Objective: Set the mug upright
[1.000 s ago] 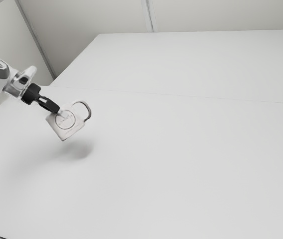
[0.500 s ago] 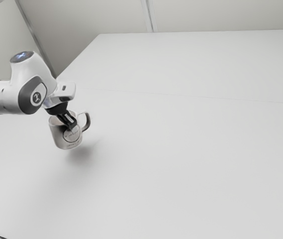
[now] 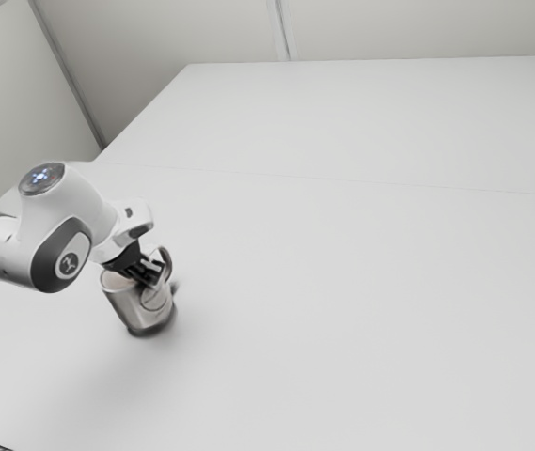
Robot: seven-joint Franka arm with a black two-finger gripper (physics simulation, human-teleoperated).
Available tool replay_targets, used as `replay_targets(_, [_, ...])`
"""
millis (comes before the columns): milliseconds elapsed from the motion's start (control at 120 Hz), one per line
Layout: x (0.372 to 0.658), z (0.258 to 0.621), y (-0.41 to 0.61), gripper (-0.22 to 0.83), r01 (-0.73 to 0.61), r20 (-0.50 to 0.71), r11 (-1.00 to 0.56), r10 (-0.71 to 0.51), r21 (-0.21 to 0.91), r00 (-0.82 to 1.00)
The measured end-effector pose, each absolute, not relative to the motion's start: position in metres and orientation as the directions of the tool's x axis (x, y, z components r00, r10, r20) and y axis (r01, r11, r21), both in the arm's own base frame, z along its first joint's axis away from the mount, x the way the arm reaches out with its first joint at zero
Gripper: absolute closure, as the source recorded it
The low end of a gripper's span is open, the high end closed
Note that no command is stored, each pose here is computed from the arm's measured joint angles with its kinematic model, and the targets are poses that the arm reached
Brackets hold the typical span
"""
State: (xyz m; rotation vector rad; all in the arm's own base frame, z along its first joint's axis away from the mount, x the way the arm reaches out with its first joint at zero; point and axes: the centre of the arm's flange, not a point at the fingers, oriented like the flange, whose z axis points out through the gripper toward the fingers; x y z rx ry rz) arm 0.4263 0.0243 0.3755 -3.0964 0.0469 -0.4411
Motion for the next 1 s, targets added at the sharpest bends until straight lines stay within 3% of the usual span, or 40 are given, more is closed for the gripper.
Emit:
replay_targets(325, [0.405,0.349,0.013,0.78,0.123,0.232,-0.992,0.126,0.028,0.965])
replay_targets(508, [0.404,0.348,0.013,0.39,0.183,0.229,-0.982,0.189,0.047,0.955])
replay_targets(650, [0.407,0.355,0.013,0.21,0.211,0.240,-0.976,0.219,0.059,0.946])
replay_targets(700, [0.421,0.380,0.019,0.17,0.219,0.263,-0.974,0.228,0.062,0.938])
replay_targets(875, [0.472,0.524,0.035,0.08,0.252,0.292,-0.966,0.258,0.060,0.921])
replay_targets(1000, [0.495,0.624,0.005,0.05,0.194,0.286,-0.980,0.196,0.037,0.938])
